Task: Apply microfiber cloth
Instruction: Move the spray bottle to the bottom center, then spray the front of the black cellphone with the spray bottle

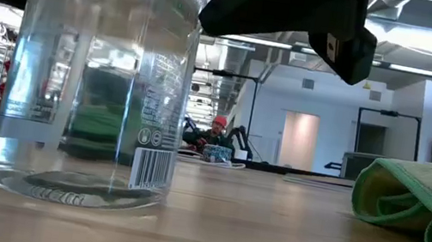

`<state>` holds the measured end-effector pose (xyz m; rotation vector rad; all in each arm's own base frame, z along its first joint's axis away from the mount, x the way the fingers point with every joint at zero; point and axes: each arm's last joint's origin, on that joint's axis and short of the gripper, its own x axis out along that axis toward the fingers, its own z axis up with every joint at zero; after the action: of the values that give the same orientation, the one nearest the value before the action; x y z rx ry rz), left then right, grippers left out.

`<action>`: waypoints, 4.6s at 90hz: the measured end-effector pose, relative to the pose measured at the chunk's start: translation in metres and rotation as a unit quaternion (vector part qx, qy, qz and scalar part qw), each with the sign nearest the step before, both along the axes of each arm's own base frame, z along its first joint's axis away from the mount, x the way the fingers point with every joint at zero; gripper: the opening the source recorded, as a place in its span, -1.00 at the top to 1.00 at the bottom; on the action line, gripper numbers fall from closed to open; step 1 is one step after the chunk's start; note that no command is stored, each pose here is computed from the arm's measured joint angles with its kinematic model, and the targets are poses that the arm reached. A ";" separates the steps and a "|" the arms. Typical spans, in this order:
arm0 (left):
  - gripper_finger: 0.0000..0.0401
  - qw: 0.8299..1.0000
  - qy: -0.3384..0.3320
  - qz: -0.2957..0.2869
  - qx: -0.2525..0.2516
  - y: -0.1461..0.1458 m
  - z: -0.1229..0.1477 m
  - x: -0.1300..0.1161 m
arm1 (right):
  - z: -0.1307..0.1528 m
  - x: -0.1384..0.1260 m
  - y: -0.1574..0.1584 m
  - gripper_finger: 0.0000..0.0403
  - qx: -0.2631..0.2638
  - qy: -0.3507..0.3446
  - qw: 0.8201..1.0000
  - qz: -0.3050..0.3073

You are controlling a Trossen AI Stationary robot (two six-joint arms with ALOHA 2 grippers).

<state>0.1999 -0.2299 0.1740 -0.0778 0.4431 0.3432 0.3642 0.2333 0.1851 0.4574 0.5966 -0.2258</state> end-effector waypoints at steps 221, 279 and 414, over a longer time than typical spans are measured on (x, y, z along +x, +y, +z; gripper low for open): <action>0.32 0.969 -0.002 0.090 -0.231 0.234 -0.105 0.098 | -0.057 -0.039 -0.265 -0.29 0.187 0.074 0.966 -0.165; 0.32 0.971 0.044 0.098 -0.213 0.235 -0.106 0.119 | -0.079 -0.018 -0.266 -0.27 0.243 0.004 0.964 -0.109; 0.32 0.978 0.080 0.187 -0.039 0.141 -0.010 0.019 | -0.047 -0.172 -0.052 0.96 0.044 0.019 0.999 0.004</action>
<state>0.2189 -0.0893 0.1637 -0.2126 0.6035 0.7054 0.1922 0.1808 0.1381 0.5361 0.6469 -0.2012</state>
